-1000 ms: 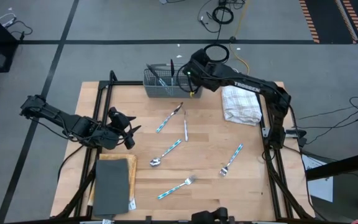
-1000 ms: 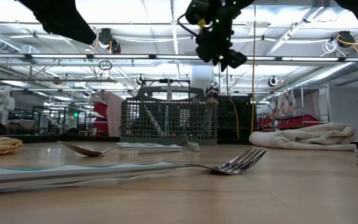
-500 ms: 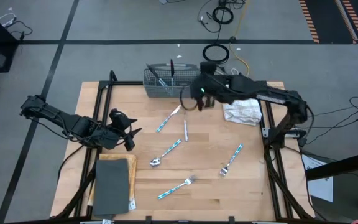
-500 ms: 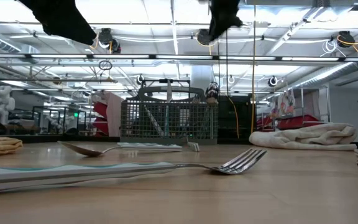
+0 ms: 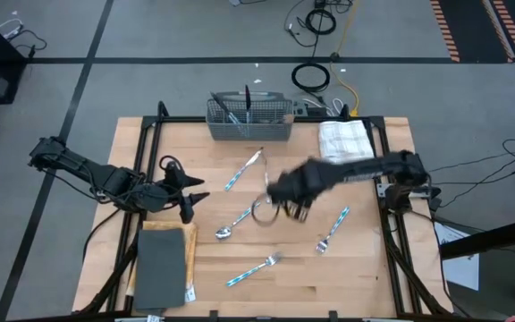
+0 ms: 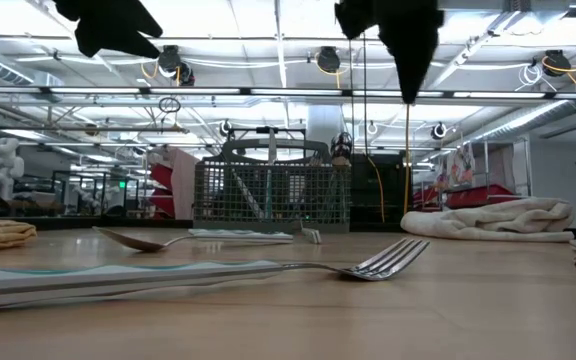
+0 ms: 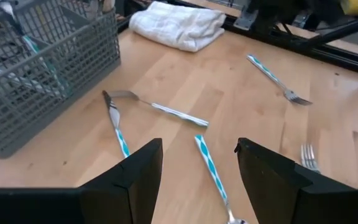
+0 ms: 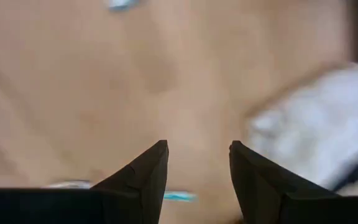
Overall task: Sort silverware
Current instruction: Put the blue fork into the gray silverware rack
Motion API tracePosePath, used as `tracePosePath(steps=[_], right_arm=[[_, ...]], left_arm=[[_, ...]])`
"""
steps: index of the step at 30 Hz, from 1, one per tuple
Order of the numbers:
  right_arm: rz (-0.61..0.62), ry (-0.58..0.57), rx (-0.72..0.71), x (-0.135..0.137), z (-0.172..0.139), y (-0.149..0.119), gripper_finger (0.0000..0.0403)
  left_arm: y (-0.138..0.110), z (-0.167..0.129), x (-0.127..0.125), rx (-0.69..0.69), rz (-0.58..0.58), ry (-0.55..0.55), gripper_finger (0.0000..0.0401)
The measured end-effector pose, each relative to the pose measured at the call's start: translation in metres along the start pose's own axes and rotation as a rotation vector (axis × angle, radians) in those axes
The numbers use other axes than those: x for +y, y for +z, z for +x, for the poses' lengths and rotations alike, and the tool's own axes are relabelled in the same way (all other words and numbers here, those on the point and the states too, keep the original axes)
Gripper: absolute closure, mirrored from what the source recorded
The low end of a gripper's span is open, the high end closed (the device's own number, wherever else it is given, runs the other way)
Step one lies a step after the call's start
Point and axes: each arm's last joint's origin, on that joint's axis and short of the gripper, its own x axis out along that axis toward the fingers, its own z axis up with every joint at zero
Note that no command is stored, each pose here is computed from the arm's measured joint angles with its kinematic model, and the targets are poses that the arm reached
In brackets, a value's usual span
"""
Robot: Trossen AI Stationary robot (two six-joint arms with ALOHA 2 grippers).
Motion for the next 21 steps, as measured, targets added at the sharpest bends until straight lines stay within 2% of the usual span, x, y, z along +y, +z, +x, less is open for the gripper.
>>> tracePosePath(steps=[2, 4, 7, 10, 13, 16, 18, 21], right_arm=[[0.011, 0.062, 0.012, 0.021, 0.009, -0.013, 0.0243], [0.078, 0.08, 0.082, 0.034, 0.016, -0.03, 0.0243], [0.269, -0.078, 0.226, 0.042, 0.035, -0.06, 0.0243], [0.52, -0.107, 0.252, 0.054, 0.05, -0.083, 0.0243], [0.755, -0.051, 0.233, 0.062, 0.061, -0.092, 0.0243], [0.941, -0.07, 0.208, 0.066, 0.079, -0.096, 0.0243], [1.029, -0.061, 0.206, 0.067, 0.088, -0.098, 0.0243], [1.098, -0.089, 0.208, 0.066, 0.106, -0.106, 0.0243]], left_arm=[[0.0, 0.0, 0.0, 0.008, 0.0, -0.011, 0.0189], [-0.001, 0.0, -0.001, 0.015, 0.0, -0.021, 0.0189], [-0.001, 0.0, -0.001, 0.019, -0.003, -0.029, 0.0189], [-0.001, 0.0, -0.001, 0.02, -0.004, -0.032, 0.0189], [-0.001, 0.0, -0.001, 0.02, -0.005, -0.032, 0.0189], [0.0, 0.0, -0.001, 0.019, -0.005, -0.033, 0.0189], [0.0, 0.0, -0.001, 0.019, -0.002, -0.033, 0.0189], [-0.001, 0.0, -0.001, 0.028, -0.001, -0.047, 0.0189]])
